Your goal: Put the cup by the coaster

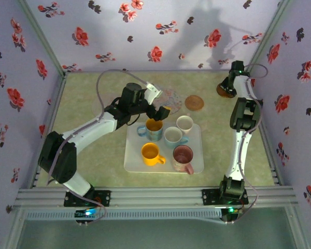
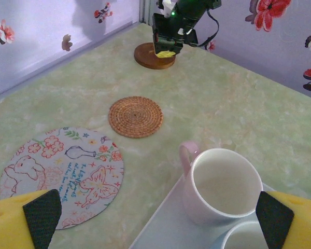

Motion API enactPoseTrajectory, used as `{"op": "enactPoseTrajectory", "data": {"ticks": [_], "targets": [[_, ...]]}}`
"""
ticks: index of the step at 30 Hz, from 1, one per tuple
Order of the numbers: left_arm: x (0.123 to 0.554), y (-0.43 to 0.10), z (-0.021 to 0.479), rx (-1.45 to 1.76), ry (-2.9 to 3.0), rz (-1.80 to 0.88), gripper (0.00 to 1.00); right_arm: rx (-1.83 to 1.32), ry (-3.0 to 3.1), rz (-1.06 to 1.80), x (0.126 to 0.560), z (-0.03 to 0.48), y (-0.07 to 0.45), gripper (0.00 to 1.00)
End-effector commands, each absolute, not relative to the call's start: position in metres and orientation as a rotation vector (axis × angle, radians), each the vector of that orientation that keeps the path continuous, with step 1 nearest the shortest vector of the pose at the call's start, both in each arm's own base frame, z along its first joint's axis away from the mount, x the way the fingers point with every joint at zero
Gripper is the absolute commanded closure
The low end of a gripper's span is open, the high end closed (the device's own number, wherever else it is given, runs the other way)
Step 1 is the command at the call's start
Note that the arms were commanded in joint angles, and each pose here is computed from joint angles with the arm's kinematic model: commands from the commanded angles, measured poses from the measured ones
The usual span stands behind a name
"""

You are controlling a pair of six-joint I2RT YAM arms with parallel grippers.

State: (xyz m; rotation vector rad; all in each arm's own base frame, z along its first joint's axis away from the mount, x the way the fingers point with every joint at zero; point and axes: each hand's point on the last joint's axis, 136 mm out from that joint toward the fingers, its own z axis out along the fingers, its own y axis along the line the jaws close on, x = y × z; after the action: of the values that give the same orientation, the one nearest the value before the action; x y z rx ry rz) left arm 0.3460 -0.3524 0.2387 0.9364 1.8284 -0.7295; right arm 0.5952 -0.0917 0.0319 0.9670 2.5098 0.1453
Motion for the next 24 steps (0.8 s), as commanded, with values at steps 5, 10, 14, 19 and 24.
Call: {"op": "enactPoseTrajectory", "data": {"ticks": [5, 10, 14, 19, 24], "targets": [[0.352, -0.362, 0.243, 0.940, 1.816, -0.739, 0.01, 1.055, 2.641, 0.173, 0.563, 0.011, -0.082, 1.00], [0.351, -0.362, 0.242, 0.943, 1.817, -0.740, 0.01, 1.049, 2.666, 0.165, 0.545, 0.012, -0.078, 1.00], [0.349, -0.361, 0.241, 0.945, 1.817, -0.739, 0.00, 1.039, 2.687, 0.163, 0.530, 0.014, -0.074, 1.00], [0.347, -0.359, 0.242, 0.944, 1.814, -0.738, 0.00, 1.022, 2.709, 0.162, 0.513, 0.018, -0.069, 1.00], [0.343, -0.357, 0.244, 0.944, 1.809, -0.738, 0.01, 0.985, 2.742, 0.160, 0.497, 0.018, -0.061, 1.00]]}}
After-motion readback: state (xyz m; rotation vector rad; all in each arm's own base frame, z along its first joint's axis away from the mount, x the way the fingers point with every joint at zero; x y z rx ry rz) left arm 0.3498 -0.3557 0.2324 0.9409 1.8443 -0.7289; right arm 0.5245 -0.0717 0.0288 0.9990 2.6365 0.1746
